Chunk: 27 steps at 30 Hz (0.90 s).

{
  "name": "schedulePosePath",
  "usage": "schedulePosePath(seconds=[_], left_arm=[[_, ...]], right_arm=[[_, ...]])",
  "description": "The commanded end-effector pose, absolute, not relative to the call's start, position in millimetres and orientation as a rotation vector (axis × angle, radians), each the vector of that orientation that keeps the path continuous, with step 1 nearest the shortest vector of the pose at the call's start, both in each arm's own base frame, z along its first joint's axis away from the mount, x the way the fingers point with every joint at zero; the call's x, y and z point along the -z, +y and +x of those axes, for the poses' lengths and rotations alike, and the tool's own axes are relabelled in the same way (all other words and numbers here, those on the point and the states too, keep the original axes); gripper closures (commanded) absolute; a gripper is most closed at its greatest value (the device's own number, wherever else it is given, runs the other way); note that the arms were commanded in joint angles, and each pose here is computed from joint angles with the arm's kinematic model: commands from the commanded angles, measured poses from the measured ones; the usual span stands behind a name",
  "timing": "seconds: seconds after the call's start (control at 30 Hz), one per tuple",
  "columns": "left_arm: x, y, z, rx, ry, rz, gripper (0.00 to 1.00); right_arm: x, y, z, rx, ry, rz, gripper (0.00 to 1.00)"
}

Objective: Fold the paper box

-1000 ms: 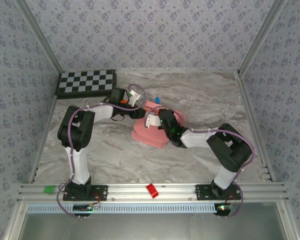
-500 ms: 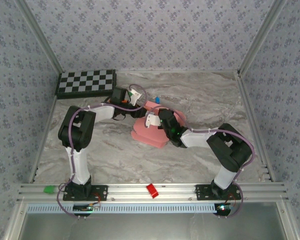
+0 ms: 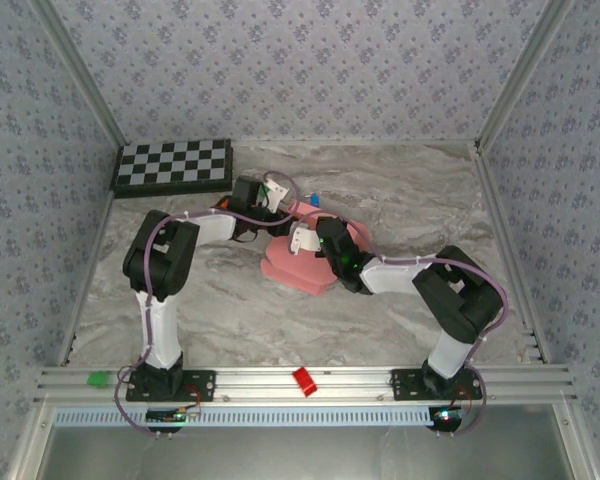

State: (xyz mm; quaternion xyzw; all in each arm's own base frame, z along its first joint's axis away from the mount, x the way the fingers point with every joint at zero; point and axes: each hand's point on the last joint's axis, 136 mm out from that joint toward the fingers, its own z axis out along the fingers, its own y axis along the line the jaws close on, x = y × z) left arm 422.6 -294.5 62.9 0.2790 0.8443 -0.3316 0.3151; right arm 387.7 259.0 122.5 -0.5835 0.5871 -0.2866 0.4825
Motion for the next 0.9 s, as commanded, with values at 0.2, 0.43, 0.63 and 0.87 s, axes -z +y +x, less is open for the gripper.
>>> schedulePosePath(seconds=[0.2,0.43,0.63,0.87], left_arm=[[-58.6,-295.2,429.3,0.815,2.239,0.702,0.71],[-60.0,-295.2,428.9,0.790,2.242,0.704,0.82],[-61.8,-296.5,425.9,0.758,2.244,0.727,0.90],[-66.1,-296.8,423.5,0.742,2.249,0.727,0.97]], right_arm=[[-115.6,264.7,388.3,0.669,1.451,-1.440,1.00],[-116.8,264.9,389.2,0.670,1.452,-1.432,1.00],[-118.5,265.6,391.1,0.672,1.454,-1.426,1.00],[-123.3,266.4,393.1,0.672,1.458,-1.403,1.00]])
